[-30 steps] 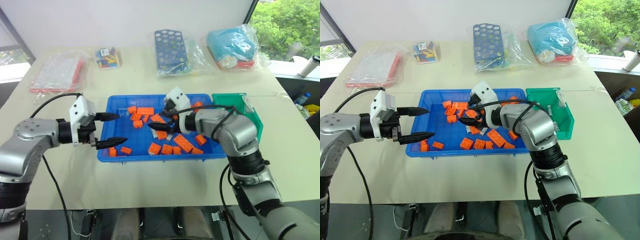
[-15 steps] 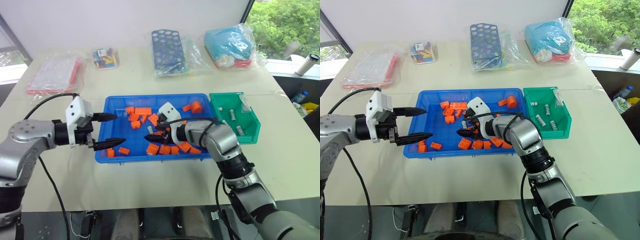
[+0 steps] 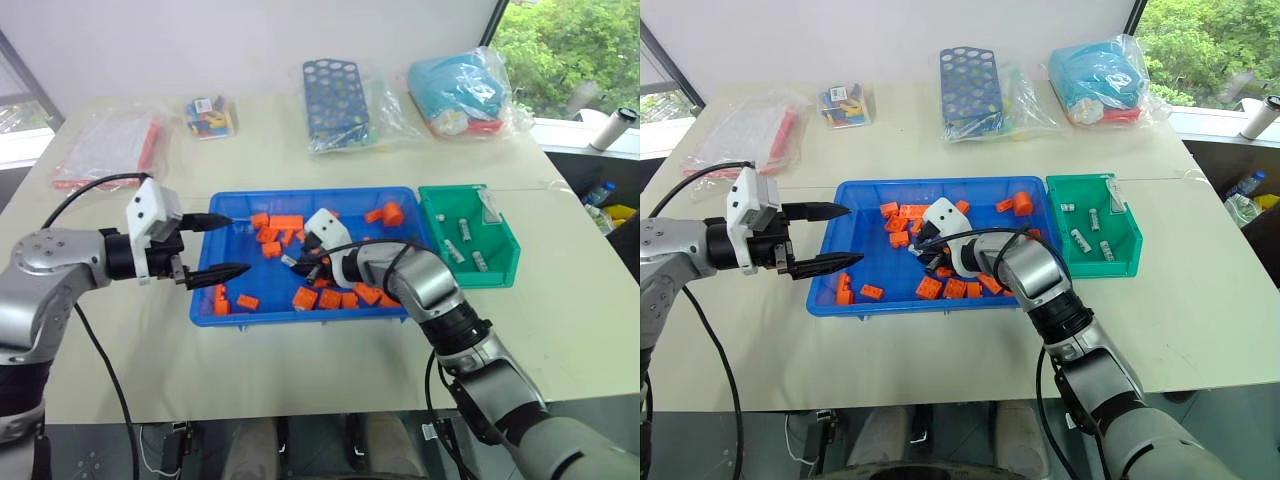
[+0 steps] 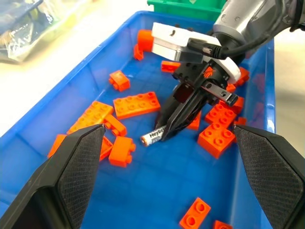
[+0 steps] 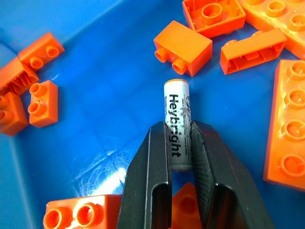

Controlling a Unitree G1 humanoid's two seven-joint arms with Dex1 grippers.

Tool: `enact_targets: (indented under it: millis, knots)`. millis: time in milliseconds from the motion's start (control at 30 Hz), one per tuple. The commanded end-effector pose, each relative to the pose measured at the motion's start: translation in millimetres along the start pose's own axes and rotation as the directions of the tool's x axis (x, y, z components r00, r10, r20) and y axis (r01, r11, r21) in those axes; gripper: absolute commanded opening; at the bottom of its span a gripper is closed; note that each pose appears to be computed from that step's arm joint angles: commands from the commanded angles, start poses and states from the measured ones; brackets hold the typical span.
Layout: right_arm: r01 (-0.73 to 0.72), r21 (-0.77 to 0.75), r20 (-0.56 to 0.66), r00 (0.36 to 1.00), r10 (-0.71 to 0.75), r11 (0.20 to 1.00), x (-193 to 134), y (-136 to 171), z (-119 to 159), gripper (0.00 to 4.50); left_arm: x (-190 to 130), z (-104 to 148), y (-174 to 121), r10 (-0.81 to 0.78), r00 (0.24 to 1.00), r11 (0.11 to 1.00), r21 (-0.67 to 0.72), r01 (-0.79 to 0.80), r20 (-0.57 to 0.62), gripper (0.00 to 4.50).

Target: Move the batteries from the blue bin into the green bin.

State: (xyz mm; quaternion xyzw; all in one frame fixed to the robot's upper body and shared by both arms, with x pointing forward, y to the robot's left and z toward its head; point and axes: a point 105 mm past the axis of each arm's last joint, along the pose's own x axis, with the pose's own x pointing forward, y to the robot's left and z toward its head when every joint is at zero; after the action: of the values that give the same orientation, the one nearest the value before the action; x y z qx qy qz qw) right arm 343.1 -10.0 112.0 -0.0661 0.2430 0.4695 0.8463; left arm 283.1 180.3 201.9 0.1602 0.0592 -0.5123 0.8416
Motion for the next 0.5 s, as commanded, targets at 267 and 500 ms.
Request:
enact_targets:
  millis: [267, 500]
  knots:
    - [0.419, 0.026, 0.178, 0.891, -0.417, 0.908, -170.4, -89.7, 51.2, 0.07, 7.8, 0.4, -1.0, -0.031, 0.999, 0.999, 0.02, 0.031, 0.017, 4.5]
    - [0.599, 0.08, 0.07, 0.794, -0.604, 0.797, -234.2, -119.1, 7.6, 0.57, 15.7, 0.1, 0.4, -0.059, 0.998, 0.998, 0.028, 0.058, 0.024, 4.5]
